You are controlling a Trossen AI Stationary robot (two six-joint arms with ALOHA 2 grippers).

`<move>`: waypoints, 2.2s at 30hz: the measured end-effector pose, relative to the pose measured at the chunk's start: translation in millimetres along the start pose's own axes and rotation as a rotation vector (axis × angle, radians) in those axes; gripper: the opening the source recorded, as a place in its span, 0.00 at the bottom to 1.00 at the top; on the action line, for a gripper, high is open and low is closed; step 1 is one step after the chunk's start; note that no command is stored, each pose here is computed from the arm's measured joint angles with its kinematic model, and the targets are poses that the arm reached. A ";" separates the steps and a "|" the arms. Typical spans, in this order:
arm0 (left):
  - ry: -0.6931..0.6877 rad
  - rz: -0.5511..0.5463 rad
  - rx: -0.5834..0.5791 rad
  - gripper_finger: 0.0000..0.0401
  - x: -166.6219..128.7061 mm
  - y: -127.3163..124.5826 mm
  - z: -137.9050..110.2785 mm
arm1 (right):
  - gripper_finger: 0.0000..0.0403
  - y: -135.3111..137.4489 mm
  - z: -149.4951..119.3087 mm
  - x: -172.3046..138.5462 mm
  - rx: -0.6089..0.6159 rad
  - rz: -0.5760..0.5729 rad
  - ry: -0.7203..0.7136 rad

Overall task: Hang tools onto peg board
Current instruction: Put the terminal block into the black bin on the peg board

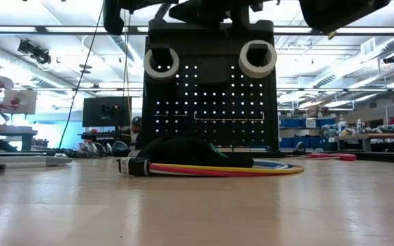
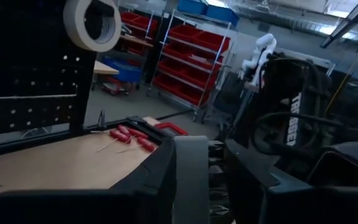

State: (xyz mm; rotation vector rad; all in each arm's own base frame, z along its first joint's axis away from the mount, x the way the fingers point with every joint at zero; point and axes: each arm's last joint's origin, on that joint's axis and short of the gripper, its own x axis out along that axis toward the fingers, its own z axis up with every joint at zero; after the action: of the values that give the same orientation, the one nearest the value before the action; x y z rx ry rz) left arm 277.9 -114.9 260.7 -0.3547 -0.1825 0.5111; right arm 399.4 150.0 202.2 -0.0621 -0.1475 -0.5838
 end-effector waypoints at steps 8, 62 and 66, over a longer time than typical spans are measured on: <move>-0.006 -0.075 -0.023 0.29 -0.1 -2.9 3.0 | 0.42 0.3 -2.9 0.3 0.014 -0.005 0.021; 0.312 0.072 0.531 0.29 -63.1 25.7 -1.7 | 0.12 -225.1 127.6 144.1 -1.537 -0.494 0.967; 0.307 0.090 0.521 0.29 -58.9 27.4 -0.7 | 0.12 -238.6 130.2 150.0 -1.597 -0.444 0.999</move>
State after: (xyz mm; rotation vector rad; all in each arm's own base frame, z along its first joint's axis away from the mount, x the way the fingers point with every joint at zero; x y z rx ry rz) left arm 215.4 -122.6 244.9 0.0711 0.2638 0.5657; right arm 375.2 -117.4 358.3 -1.2835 1.3414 -0.9821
